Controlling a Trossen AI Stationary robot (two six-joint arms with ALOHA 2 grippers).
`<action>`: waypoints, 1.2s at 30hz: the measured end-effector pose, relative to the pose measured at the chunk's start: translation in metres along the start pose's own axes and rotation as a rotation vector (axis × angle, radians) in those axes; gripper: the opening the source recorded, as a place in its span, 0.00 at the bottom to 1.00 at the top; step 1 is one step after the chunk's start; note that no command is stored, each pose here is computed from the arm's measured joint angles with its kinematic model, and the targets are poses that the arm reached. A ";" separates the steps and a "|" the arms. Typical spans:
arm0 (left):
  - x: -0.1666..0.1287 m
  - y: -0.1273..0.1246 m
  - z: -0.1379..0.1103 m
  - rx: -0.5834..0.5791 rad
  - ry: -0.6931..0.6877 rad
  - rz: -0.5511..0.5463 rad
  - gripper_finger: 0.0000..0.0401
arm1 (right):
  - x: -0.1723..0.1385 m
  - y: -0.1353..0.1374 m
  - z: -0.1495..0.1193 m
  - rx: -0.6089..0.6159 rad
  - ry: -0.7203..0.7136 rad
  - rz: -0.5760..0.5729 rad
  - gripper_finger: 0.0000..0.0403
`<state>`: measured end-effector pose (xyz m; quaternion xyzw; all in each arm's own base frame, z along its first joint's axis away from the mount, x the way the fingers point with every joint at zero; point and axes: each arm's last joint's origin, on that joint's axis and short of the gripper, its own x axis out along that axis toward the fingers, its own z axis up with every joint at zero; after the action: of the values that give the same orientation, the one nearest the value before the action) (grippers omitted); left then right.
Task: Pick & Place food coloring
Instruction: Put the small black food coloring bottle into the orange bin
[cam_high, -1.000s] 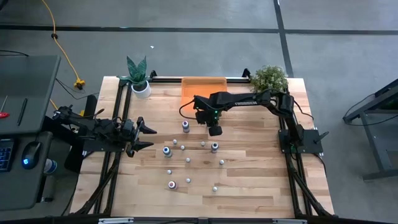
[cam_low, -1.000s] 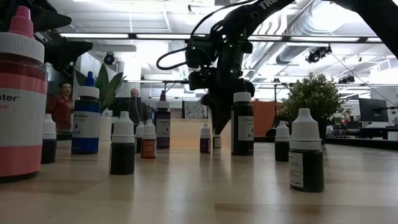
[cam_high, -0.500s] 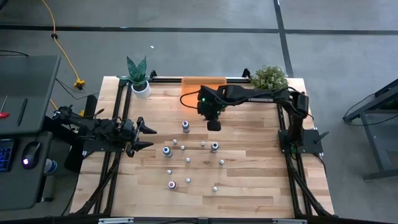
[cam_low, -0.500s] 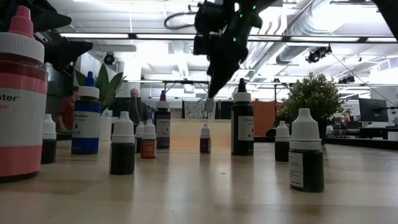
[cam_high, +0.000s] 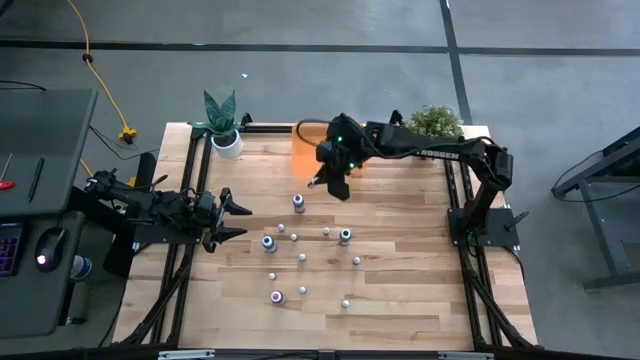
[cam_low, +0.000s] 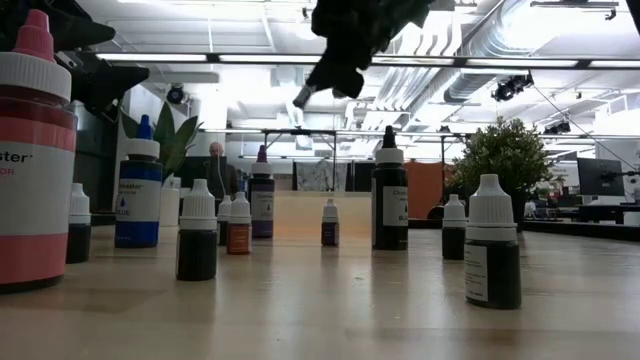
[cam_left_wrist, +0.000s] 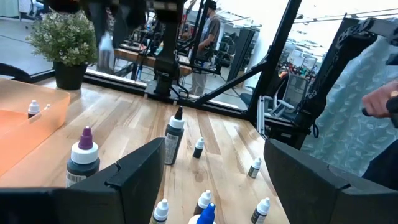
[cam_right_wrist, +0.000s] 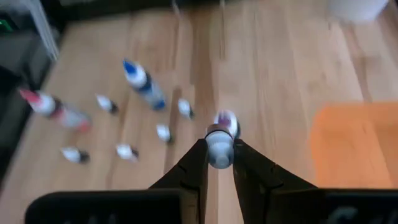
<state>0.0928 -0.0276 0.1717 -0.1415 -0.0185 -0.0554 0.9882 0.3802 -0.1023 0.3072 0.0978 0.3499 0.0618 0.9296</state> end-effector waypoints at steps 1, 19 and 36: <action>0.000 0.000 0.000 0.000 0.000 0.000 0.68 | -0.002 -0.002 0.003 0.004 -0.028 0.010 0.13; 0.000 0.000 0.000 0.000 0.000 0.000 0.68 | -0.053 -0.022 0.052 -0.186 -0.237 -0.246 0.12; 0.000 0.000 0.000 0.000 0.000 0.000 0.68 | -0.077 -0.086 0.055 -0.040 0.081 -0.526 0.12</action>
<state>0.0928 -0.0276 0.1717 -0.1414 -0.0184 -0.0554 0.9882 0.3631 -0.2082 0.3778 -0.0175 0.3987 -0.1710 0.9008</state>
